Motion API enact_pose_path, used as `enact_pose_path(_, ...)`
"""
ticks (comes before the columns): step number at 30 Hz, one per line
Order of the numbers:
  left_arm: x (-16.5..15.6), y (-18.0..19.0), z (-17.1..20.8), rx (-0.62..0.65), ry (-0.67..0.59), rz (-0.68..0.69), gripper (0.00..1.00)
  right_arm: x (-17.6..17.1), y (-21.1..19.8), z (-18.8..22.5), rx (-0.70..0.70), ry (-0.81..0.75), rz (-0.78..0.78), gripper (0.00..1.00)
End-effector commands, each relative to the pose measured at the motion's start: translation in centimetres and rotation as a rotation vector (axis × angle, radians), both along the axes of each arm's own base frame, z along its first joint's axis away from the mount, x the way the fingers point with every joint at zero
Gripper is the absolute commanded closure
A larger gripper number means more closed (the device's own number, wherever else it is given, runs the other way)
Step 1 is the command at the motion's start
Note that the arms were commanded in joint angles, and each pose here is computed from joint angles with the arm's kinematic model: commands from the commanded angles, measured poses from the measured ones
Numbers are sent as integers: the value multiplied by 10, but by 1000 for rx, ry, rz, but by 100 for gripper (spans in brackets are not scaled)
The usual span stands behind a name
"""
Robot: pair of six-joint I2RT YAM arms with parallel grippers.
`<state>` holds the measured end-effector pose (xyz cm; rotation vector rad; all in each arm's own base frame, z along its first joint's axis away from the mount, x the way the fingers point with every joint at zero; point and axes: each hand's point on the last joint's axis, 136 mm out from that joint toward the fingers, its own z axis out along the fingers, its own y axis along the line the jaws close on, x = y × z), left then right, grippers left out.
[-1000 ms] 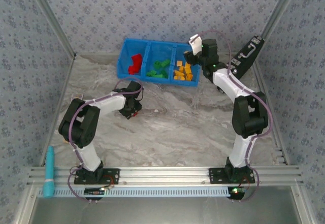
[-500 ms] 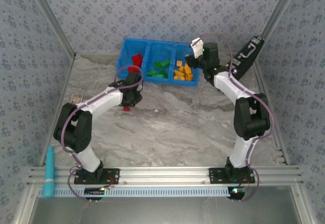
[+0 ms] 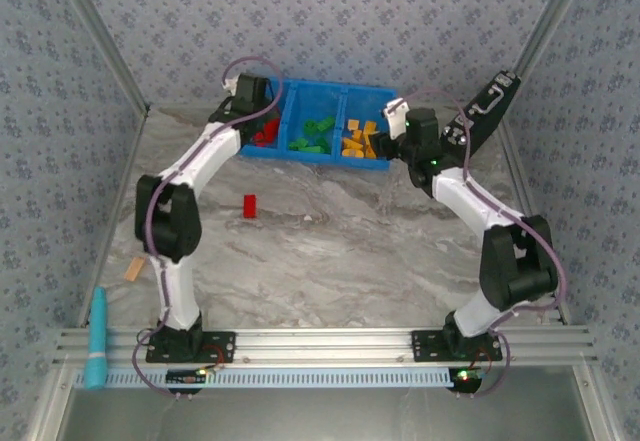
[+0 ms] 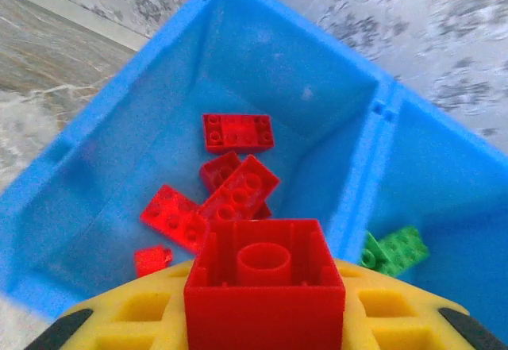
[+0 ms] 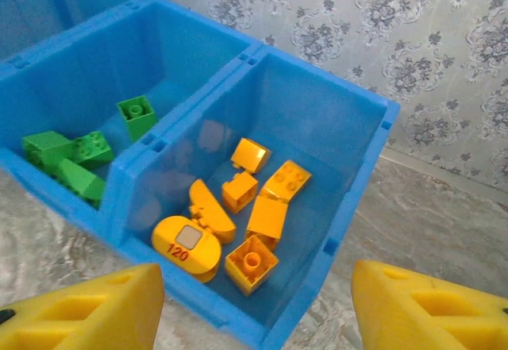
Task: Sort the legos into containers by color
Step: Place the lego in the container, then pick up the lego from the middle-left of the table.
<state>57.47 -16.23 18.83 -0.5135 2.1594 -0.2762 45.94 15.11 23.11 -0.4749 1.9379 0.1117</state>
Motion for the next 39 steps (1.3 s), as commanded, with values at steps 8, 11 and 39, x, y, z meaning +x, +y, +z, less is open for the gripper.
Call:
enact_pose_path(8, 33, -13, -11, 49, 5, -31, 52, -45, 10, 0, 13, 42, 13, 34)
enact_pose_path(11, 29, -7, 0, 81, -5, -28, 42, -50, 8, -2, 2, 48, 13, 34)
enact_pose_path(39, -202, 67, -90, 472, 374, -201, 38, -74, -7, -5, 49, 90, -42, 32)
